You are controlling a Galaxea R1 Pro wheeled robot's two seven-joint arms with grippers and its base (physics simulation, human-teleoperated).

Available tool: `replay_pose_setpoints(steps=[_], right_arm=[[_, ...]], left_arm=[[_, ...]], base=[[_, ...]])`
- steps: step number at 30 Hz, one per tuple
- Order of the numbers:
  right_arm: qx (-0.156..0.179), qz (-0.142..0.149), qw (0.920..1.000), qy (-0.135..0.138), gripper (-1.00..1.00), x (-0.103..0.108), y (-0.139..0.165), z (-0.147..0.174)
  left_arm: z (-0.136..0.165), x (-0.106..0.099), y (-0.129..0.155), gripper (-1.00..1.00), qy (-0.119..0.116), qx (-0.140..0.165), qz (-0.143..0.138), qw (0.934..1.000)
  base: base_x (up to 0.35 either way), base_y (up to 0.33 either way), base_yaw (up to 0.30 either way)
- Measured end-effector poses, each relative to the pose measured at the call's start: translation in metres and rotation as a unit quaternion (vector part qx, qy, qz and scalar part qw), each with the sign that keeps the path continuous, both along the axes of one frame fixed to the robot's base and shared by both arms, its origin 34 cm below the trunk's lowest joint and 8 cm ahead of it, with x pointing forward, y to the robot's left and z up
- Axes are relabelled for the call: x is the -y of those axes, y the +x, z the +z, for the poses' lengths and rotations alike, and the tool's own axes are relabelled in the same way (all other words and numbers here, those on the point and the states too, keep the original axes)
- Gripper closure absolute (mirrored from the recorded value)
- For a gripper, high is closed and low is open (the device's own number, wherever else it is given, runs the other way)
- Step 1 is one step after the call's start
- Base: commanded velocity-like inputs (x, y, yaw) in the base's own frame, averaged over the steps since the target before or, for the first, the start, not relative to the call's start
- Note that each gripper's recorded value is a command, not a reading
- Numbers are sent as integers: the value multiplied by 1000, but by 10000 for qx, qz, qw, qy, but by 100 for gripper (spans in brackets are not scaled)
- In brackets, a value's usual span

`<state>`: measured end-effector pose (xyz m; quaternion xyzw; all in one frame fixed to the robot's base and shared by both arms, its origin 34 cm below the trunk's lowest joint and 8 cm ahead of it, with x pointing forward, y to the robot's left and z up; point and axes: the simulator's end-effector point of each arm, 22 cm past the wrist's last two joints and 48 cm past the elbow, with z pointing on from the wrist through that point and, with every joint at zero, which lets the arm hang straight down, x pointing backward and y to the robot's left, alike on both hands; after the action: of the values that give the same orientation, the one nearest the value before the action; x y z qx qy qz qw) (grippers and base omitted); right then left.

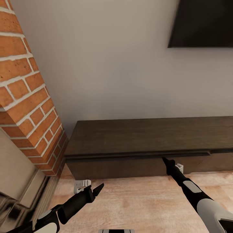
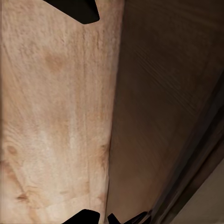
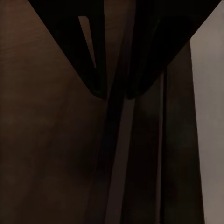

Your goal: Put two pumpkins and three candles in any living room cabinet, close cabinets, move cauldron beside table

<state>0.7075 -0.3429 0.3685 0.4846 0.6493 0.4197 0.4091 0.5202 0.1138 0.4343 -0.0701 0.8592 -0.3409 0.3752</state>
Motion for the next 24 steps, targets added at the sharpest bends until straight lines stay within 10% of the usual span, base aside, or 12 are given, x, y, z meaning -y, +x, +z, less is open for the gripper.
replay_pose_setpoints(steps=[24], right_arm=[[3, -88, 10000, 1, 100, 5, 0, 0]], left_arm=[[0, 0, 0, -100, -1, -5, 1, 10000]], base=[[-206, 0, 0]])
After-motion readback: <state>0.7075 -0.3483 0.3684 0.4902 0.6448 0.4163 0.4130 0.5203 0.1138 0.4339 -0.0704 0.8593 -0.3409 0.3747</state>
